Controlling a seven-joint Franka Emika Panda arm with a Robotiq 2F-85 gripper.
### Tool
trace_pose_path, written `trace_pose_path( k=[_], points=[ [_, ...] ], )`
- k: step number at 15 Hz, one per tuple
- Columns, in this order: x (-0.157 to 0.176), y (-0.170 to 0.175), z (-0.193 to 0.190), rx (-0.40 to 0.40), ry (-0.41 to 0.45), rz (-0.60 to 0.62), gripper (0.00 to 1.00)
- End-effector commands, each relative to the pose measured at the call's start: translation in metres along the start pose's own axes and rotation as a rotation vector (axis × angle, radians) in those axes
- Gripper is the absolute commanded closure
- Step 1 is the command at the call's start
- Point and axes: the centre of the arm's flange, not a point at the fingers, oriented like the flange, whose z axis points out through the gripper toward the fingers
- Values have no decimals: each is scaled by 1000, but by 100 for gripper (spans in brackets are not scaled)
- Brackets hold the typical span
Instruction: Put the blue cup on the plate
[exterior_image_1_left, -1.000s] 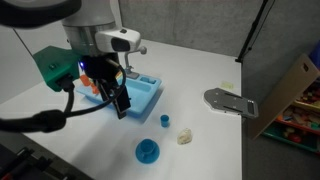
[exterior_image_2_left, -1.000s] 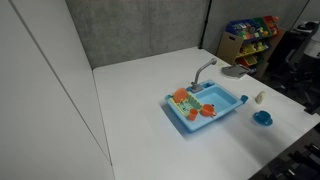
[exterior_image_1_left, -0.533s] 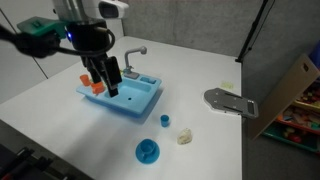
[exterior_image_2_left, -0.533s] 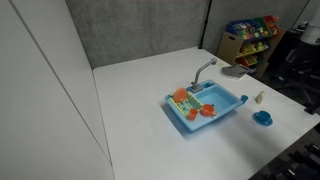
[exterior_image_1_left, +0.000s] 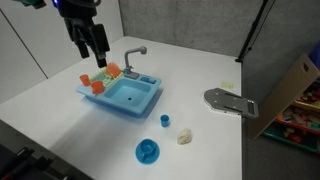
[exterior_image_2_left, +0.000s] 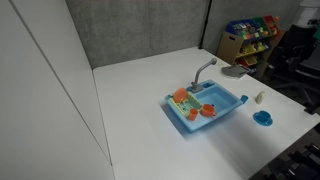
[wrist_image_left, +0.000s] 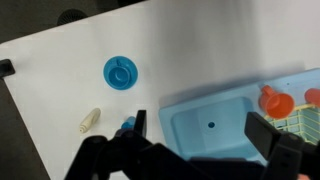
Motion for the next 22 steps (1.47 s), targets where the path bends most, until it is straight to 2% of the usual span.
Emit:
trace_pose_path(
  k=[1, 7, 10, 14, 21, 22],
  points=[
    [0, -20, -34, 24, 5, -48, 0],
    [-16, -41, -70, 28, 74, -160, 0],
    [-28, -41, -87, 50, 118, -235, 0],
    [-43, -41, -106, 92, 127, -305, 0],
    [-57, -36, -120, 102, 127, -314, 0],
    [-49, -42, -114, 84, 128, -309, 0]
  ],
)
